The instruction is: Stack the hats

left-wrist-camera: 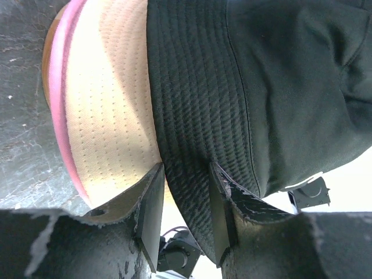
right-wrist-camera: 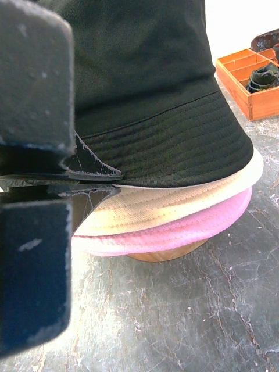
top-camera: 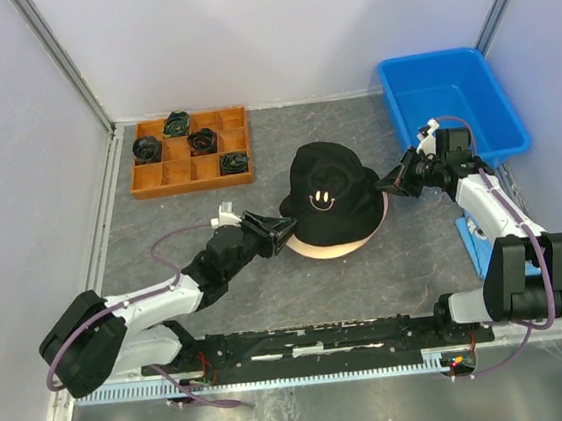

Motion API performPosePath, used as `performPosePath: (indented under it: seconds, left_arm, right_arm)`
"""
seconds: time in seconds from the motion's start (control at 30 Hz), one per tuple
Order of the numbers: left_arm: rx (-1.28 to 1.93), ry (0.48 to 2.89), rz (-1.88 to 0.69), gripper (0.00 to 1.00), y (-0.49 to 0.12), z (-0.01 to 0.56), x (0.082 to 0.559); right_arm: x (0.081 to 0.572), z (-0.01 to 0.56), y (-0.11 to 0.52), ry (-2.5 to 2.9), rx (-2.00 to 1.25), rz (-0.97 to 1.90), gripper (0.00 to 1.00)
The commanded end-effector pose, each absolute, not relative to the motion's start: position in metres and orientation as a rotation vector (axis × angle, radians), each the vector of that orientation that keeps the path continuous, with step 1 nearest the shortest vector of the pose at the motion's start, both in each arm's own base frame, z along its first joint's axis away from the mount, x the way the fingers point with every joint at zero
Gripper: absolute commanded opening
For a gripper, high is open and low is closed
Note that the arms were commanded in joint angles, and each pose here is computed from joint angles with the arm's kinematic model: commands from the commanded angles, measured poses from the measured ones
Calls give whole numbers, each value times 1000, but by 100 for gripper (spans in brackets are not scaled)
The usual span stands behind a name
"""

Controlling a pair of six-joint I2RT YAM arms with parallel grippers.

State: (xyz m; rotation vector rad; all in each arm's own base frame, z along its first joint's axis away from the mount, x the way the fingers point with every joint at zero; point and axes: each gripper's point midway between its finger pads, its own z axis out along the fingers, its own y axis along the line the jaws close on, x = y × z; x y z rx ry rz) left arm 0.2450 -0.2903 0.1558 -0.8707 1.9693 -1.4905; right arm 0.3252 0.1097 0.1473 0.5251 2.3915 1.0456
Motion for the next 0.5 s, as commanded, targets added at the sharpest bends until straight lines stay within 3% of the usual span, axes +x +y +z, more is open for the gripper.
performPosePath:
  seconds: [0.0, 0.1, 0.33, 0.4, 0.47]
  left_arm:
    - [-894, 1804, -1602, 42, -292, 207, 250]
    - [-894, 1801, -1598, 38, -290, 207, 248]
    - [-921, 1842, -1526, 3, -280, 188, 244]
    - [-930, 1843, -1518, 3, -277, 185, 242]
    - [-934, 1846, -1513, 12, -274, 184, 240]
  right_arm:
    - [331, 161, 112, 2339, 482, 1077, 0]
    - [332, 160, 112, 2340, 483, 1076, 0]
    - [332, 161, 112, 2338, 480, 1077, 0]
    - [331, 161, 112, 2337, 479, 1080, 0]
    - [331, 161, 113, 2339, 480, 1080, 0]
